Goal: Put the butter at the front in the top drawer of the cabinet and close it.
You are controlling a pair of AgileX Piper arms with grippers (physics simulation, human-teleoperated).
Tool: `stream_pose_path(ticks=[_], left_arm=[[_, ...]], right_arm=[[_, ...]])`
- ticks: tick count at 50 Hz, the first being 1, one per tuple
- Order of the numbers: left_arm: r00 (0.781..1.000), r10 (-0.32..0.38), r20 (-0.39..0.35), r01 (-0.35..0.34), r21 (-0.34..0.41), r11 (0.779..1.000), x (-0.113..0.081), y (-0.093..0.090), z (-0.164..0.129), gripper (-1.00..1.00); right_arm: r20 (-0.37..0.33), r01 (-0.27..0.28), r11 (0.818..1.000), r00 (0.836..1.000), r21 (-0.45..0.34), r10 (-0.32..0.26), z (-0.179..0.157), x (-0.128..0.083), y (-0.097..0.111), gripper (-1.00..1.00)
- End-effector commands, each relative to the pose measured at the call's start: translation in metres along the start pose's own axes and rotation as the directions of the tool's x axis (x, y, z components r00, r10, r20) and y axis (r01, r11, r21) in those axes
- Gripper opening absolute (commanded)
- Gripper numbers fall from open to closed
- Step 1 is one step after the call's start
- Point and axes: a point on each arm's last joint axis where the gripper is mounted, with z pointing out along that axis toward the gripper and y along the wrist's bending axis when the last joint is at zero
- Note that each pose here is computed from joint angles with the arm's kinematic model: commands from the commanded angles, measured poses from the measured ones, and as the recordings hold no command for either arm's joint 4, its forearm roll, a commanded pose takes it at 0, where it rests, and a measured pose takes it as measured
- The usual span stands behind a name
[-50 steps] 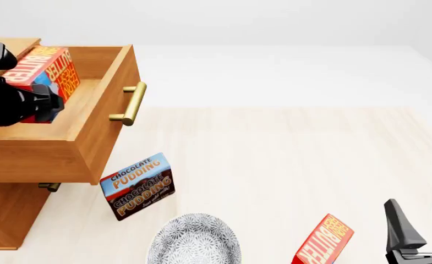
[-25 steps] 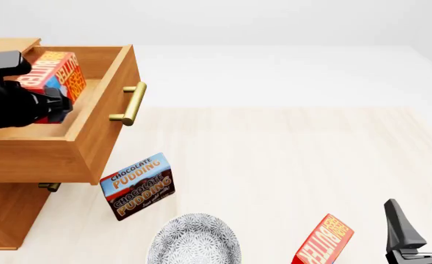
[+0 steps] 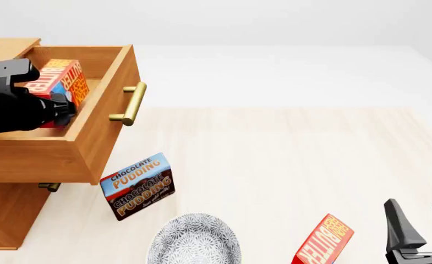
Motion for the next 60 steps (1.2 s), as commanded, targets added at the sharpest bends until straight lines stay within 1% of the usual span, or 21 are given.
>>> stream_pose_path(ticks=[1,6,7,10,15,21,26,39,40,55,60], left_arm=[[1.000,0.025,0.018,-0.025,0.002,1.000,-0.003,0.000,-0.002,-1.00],[1.000,0.025,0.018,-0.025,0.002,1.000,-0.003,0.000,-0.002,-1.00],[1.000,0.024,0.012,-0.024,0.002,1.000,0.001,0.000,0.001,-1.00],[1.000,0.024,0.008,-0.024,0.003,1.000,0.004,0.000,0.003,-1.00],[1.000,0.022,0.004,-0.022,0.003,1.000,0.004,0.000,0.010,-1.00],[1.000,0.023,-0.001,-0.023,0.004,1.000,0.007,0.000,0.011,-1.00],[1.000,0.025,-0.011,-0.025,0.005,1.000,0.012,-0.001,0.015,-1.00],[0.999,0.030,-0.019,-0.030,0.008,1.000,0.013,-0.002,0.019,-1.00],[0.999,0.034,-0.018,-0.034,0.011,0.999,0.013,-0.003,0.019,1.00],[0.999,0.046,-0.007,-0.046,0.004,0.999,0.007,-0.001,0.009,1.00],[0.999,0.054,0.003,-0.054,0.005,0.999,0.003,-0.001,0.000,1.00]], right_arm=[[-0.001,-0.001,1.000,1.000,-0.001,0.001,0.000,0.001,0.000,1.00],[-0.001,-0.001,1.000,1.000,-0.001,0.001,0.000,0.001,0.000,1.00],[-0.001,-0.001,1.000,1.000,-0.001,0.001,0.000,0.001,0.000,1.00],[-0.001,0.000,1.000,1.000,-0.001,0.000,0.000,0.001,0.000,1.00],[-0.001,0.000,1.000,1.000,-0.001,0.000,0.000,0.001,0.000,1.00],[-0.001,-0.001,1.000,1.000,-0.001,0.001,0.000,0.001,0.000,1.00],[-0.001,-0.001,1.000,1.000,-0.001,0.001,0.000,0.001,0.000,1.00],[-0.001,-0.001,1.000,1.000,-0.001,0.001,0.000,0.001,0.000,1.00],[-0.001,-0.001,1.000,1.000,-0.001,0.001,0.000,0.001,0.000,1.00],[-0.001,-0.001,1.000,1.000,-0.001,0.001,0.000,0.001,0.000,1.00],[-0.001,-0.001,1.000,1.000,-0.001,0.001,0.000,0.001,0.000,1.00]])
